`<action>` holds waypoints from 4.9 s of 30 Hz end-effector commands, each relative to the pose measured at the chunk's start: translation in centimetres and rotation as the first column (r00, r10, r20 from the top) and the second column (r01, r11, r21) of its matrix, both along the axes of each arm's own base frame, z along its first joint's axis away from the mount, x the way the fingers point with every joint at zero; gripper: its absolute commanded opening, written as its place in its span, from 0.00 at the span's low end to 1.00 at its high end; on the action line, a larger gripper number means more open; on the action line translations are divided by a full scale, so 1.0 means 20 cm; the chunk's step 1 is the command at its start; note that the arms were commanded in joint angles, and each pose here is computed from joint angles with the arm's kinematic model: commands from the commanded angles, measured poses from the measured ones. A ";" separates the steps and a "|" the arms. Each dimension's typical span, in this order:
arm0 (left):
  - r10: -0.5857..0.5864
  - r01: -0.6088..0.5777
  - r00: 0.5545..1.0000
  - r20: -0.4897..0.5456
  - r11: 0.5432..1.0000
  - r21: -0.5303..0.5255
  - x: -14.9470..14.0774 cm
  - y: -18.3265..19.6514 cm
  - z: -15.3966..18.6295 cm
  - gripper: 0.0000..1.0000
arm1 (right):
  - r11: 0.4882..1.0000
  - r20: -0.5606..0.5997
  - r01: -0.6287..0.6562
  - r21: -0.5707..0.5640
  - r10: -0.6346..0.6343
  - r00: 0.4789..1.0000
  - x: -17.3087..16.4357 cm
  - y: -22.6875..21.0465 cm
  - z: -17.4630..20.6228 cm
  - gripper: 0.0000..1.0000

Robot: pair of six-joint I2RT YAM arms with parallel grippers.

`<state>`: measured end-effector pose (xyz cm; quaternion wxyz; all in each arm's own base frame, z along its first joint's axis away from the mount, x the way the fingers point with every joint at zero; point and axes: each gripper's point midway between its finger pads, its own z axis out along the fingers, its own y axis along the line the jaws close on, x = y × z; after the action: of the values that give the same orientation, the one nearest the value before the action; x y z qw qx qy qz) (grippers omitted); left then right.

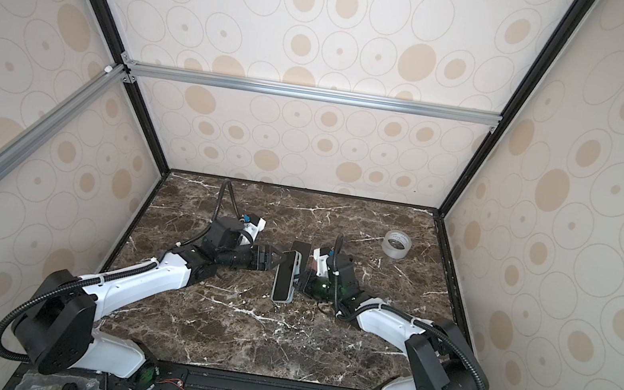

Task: Take the phone out of the phone case
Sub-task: Remove the phone case from the phone, then place the phone case at the bottom-center of the table.

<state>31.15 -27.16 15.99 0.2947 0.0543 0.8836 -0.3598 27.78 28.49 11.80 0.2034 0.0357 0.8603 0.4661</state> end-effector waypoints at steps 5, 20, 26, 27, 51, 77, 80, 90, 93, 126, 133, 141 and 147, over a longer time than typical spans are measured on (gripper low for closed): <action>0.125 -0.126 0.992 0.022 0.968 0.217 0.00 0.01 -0.06 0.72 | 0.992 0.043 0.090 -0.088 -0.087 0.995 0.04 0.05 -0.03 0.00; 0.086 -0.078 0.996 -0.016 0.958 0.275 -0.01 -0.19 -0.13 0.54 | 0.996 0.033 0.061 -0.064 -0.059 0.998 0.05 0.12 -0.03 0.00; 0.080 -0.067 0.996 -0.032 0.954 0.292 -0.02 -0.21 -0.18 0.48 | 0.996 0.034 0.058 -0.062 -0.056 0.998 0.06 0.13 -0.02 0.00; 0.080 -0.066 0.996 -0.035 0.952 0.300 -0.02 -0.20 -0.19 0.48 | 0.997 0.035 0.056 -0.061 -0.054 0.998 0.05 0.14 -0.02 0.00; 0.115 -0.090 0.992 -0.045 0.920 0.382 -0.03 -0.13 -0.28 0.33 | 0.991 0.031 0.088 -0.101 -0.086 0.996 0.06 0.13 -0.04 0.00; 0.125 -0.089 0.990 -0.058 0.897 0.432 -0.02 -0.11 -0.38 0.27 | 0.989 -0.003 0.108 -0.101 -0.109 0.994 0.05 0.11 -0.08 0.00; 0.139 -0.101 0.989 -0.048 0.881 0.463 -0.01 -0.08 -0.39 0.23 | 0.989 0.001 0.107 -0.104 -0.108 0.994 0.05 0.11 -0.08 0.00; 0.149 -0.123 0.989 -0.018 0.870 0.478 0.01 -0.06 -0.34 0.04 | 0.987 -0.004 0.111 -0.115 -0.112 0.994 0.05 0.10 -0.10 0.00; 0.144 -0.128 0.990 -0.002 0.881 0.456 0.01 -0.07 -0.31 0.00 | 0.986 -0.004 0.110 -0.123 -0.112 0.994 0.05 0.10 -0.11 0.00; 0.197 -0.256 0.966 0.165 0.797 0.548 0.06 0.26 0.07 0.00 | 0.975 -0.230 0.027 -0.220 -0.079 0.970 -0.24 -0.16 -0.34 0.00; 0.201 -0.253 0.967 0.154 0.793 0.554 0.06 0.25 0.07 0.00 | 0.955 -0.269 0.046 -0.294 -0.129 0.955 -0.35 -0.41 -0.35 0.00; 0.190 -0.229 0.973 0.127 0.799 0.556 0.07 0.18 0.02 0.00 | 0.953 -0.360 0.006 -0.303 -0.120 0.925 -0.44 -0.57 -0.39 0.00; 0.174 -0.209 0.978 0.116 0.788 0.579 0.05 0.14 0.00 0.00 | 0.963 -0.370 0.008 -0.269 -0.112 0.922 -0.40 -0.54 -0.44 0.05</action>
<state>31.76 -23.93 14.22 0.3063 0.0689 0.9487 -0.0373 20.32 17.72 3.89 0.0624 0.1296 0.9354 0.3230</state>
